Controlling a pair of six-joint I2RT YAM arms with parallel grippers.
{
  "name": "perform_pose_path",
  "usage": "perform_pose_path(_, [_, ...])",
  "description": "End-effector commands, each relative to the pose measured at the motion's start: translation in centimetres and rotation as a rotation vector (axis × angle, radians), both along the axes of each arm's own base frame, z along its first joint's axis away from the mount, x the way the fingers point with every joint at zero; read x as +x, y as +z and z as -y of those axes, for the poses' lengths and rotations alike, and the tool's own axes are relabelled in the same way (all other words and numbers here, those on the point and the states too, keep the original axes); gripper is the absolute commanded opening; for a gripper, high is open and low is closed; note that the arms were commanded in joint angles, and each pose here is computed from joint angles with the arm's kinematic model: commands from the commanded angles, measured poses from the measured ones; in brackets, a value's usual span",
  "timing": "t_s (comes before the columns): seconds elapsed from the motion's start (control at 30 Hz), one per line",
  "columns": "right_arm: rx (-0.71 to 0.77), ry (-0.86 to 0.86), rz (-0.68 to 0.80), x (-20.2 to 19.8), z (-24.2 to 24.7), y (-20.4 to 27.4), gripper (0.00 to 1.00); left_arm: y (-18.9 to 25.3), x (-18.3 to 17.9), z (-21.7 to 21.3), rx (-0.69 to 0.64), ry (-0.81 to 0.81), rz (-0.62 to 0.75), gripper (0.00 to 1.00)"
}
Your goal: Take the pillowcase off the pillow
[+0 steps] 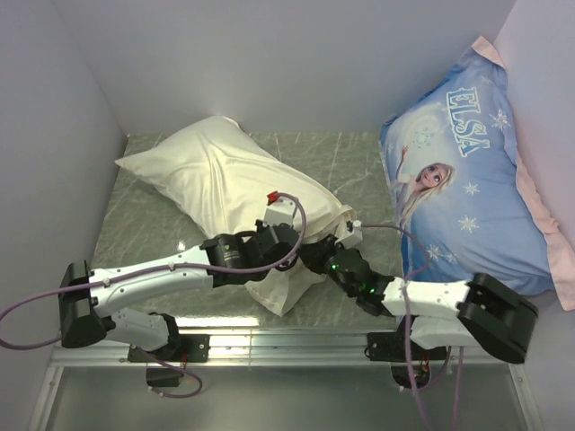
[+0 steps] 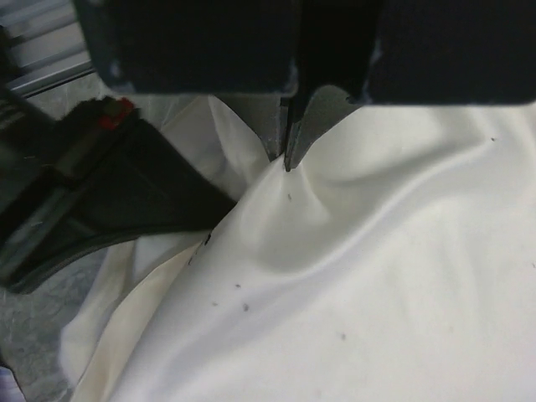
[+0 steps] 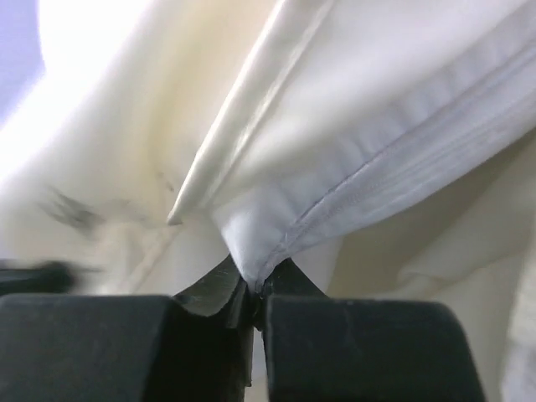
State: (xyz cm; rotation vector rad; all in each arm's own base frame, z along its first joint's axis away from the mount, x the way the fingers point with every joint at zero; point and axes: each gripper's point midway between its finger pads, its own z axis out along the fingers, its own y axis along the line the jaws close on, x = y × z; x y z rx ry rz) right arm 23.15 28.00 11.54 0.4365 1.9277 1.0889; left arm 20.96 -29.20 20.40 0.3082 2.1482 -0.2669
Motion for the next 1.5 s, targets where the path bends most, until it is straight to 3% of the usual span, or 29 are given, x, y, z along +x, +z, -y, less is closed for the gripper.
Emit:
perform_pose_path(0.0, [-0.044,-0.122,0.139,1.8,2.3,6.3,0.0,2.0,0.2,-0.1,-0.132,0.028,0.042,0.01])
perform_pose_path(0.07, [-0.017,-0.158,0.191,1.7,3.7,9.7,0.0,1.8,0.2,-0.4,-0.155,0.033,0.057,0.05])
perform_pose_path(0.2, [-0.072,-0.178,0.209,0.8,5.9,12.3,0.0,4.6,0.0,-0.4,-0.316,0.007,0.123,0.6])
perform_pose_path(0.23, [-0.076,-0.18,0.236,0.8,6.1,13.8,0.0,5.4,-0.1,-0.2,-0.372,-0.001,0.142,0.66])
perform_pose_path(0.33, [-0.136,-0.206,0.27,0.9,7.3,16.3,0.0,8.3,-1.0,-0.7,-0.491,-0.048,0.18,0.8])
perform_pose_path(0.43, [-0.191,-0.222,0.299,1.7,8.0,18.9,0.0,10.5,-1.7,-1.4,-0.566,-0.075,0.208,0.81])
perform_pose_path(0.47, [-0.217,-0.242,0.292,3.0,8.5,19.1,0.0,10.7,-1.8,-1.6,-0.565,-0.086,0.217,0.88])
perform_pose_path(0.7, [-0.254,-0.099,0.288,6.4,7.5,25.7,0.0,10.1,-2.3,-2.7,-0.501,-0.09,0.311,0.93])
perform_pose_path(0.8, [-0.253,-0.123,0.354,6.7,8.2,31.4,0.0,10.2,-0.8,-3.9,-0.455,0.023,0.398,0.9])
perform_pose_path(0.93, [-0.269,-0.134,0.402,7.0,9.1,35.5,0.0,10.4,0.1,-4.3,-0.381,0.104,0.498,0.91])
perform_pose_path(1.07, [-0.29,-0.13,0.408,7.7,9.4,37.4,0.0,10.3,1.7,-6.3,-0.209,0.253,0.583,0.93])
perform_pose_path(1.2, [-0.294,-0.074,0.405,7.8,8.4,37.8,0.0,10.3,1.9,-5.7,-0.114,0.188,0.671,0.91])
perform_pose_path(1.47, [-0.291,-0.046,0.408,7.8,7.8,38.2,0.0,13.2,2.5,-5.7,-0.165,0.144,0.819,0.89])
